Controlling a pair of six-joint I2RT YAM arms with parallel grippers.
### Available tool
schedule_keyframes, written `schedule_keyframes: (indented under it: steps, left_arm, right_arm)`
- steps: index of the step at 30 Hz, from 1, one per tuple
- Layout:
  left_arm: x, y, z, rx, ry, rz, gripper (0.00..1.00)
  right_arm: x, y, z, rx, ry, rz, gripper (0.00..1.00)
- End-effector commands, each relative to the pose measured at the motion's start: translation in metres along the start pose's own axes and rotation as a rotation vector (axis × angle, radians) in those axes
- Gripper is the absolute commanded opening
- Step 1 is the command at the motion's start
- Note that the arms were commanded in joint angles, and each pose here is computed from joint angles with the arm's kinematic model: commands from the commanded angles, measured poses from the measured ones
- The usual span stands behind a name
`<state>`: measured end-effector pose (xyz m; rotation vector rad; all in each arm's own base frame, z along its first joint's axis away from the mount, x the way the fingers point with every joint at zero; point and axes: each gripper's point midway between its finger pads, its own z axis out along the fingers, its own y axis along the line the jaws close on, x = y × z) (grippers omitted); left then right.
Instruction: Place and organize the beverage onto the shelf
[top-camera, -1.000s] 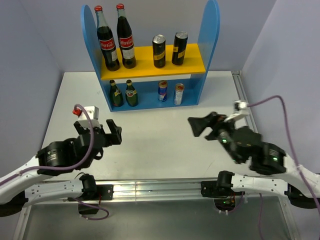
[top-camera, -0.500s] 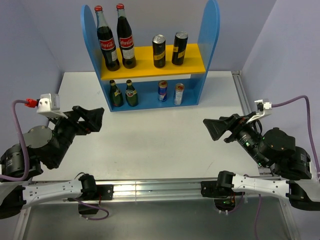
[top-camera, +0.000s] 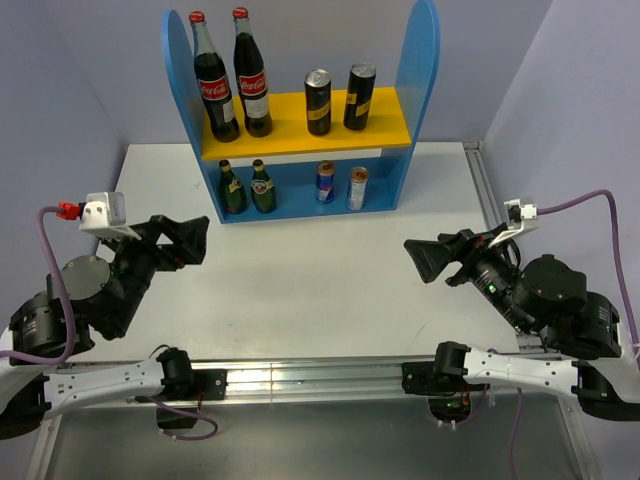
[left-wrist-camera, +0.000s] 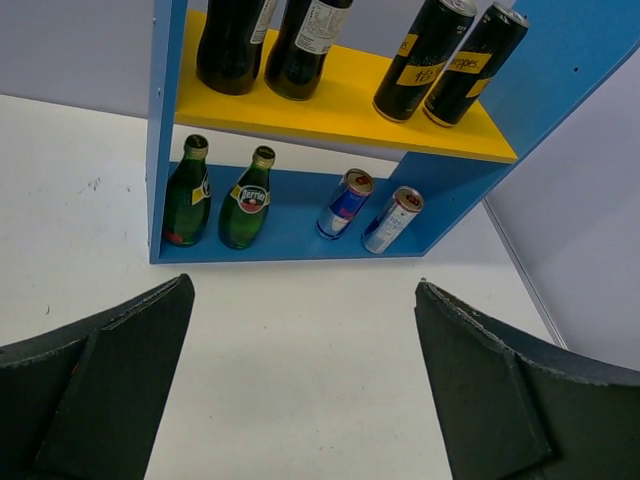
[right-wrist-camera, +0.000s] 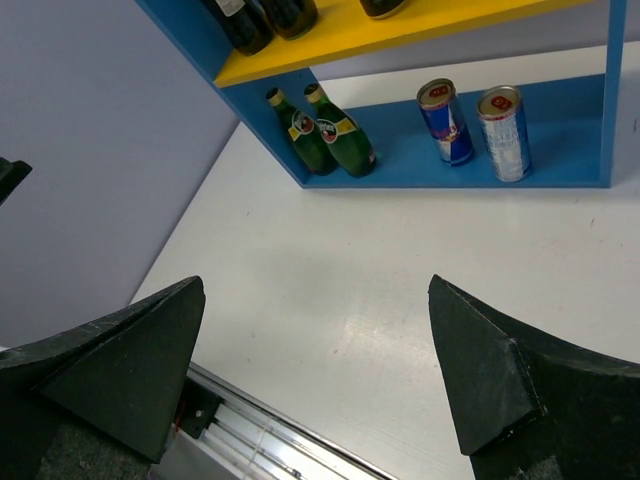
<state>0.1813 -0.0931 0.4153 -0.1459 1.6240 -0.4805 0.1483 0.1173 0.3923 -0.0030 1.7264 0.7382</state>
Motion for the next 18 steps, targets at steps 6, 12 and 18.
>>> schedule_keyframes:
  steps: [6, 12, 18]
  left_arm:
    - [-0.0051, 0.0021, 0.0016, -0.017, -0.030, 0.000, 0.99]
    - [-0.0029, 0.0051, 0.0015, -0.026, -0.032, 0.001, 0.99]
    - [-0.0029, 0.0067, 0.0011, -0.031, -0.033, 0.002, 0.99]
  right_arm:
    - [-0.0031, -0.0001, 0.0015, 0.003, -0.015, -0.022, 1.00]
    - [-0.0020, 0.0014, 0.0044, 0.005, -0.016, -0.033, 1.00]
    - [-0.0016, 0.0044, 0.0072, -0.007, -0.024, -0.045, 1.00]
